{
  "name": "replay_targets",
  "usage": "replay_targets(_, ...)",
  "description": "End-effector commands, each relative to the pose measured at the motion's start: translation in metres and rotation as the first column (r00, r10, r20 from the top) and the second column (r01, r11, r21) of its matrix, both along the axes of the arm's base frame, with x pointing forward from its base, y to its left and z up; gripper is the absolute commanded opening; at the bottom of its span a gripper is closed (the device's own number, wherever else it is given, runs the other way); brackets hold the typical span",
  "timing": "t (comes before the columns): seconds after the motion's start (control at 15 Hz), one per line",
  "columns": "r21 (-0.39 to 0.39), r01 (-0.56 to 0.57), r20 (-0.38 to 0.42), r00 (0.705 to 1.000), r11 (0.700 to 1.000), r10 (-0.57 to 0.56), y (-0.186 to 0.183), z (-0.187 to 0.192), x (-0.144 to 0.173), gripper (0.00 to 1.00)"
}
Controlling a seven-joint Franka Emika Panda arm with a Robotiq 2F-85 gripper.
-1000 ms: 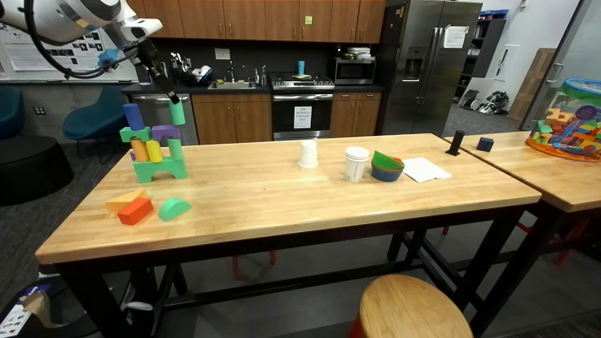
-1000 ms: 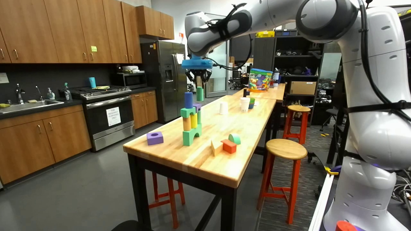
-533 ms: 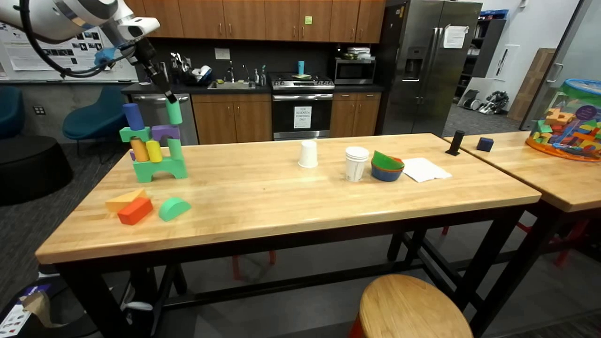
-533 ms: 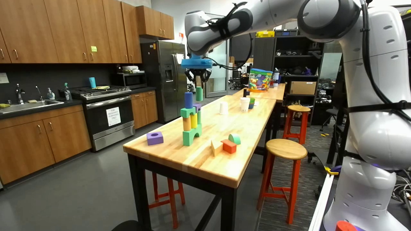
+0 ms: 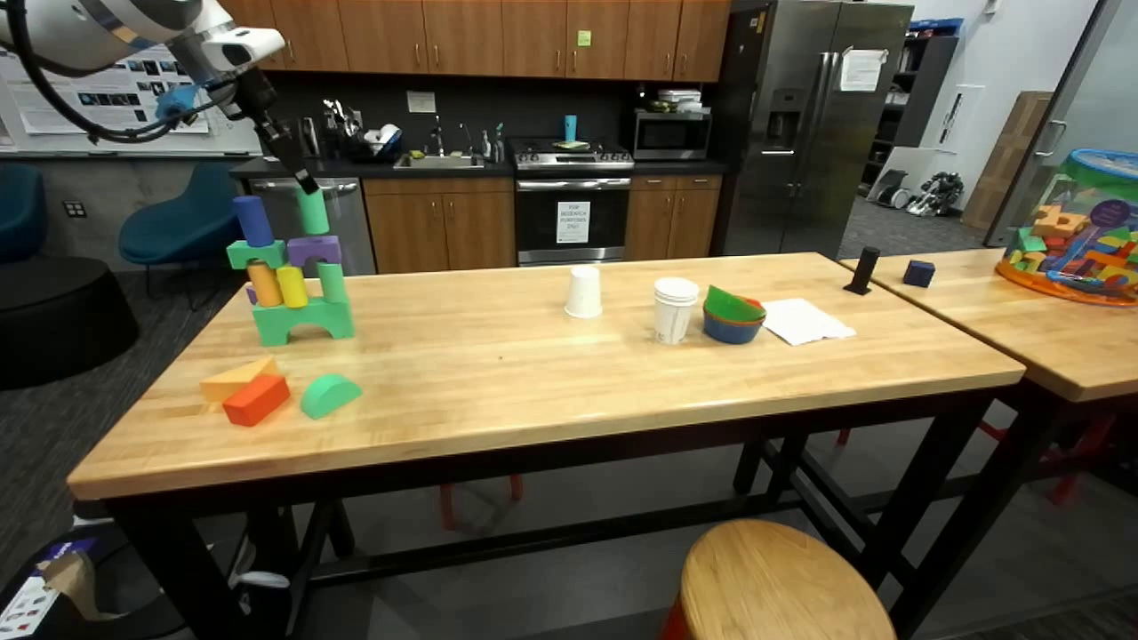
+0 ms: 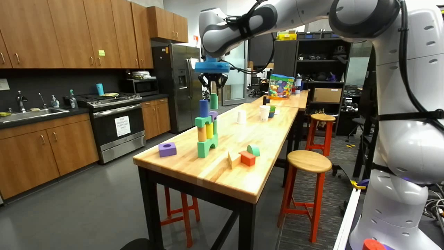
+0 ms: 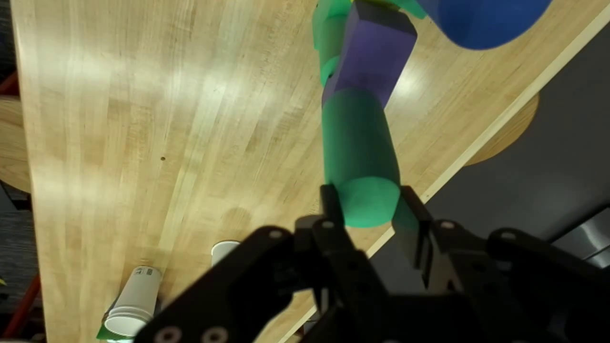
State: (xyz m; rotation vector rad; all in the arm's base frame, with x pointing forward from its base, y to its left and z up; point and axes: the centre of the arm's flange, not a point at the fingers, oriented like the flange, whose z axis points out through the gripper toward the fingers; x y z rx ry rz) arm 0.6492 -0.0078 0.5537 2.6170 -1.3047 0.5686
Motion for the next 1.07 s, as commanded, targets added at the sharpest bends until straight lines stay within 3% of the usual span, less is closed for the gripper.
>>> replay_targets(0.0,0.024,0.0,0.005,1.0,1.0,0.0,0.007,0.002,-0.015,0.08)
replay_targets(1.0,0.036,-0.009,-0.009,1.0,0.999,0.009,0.017,-0.011,-0.013,0.08)
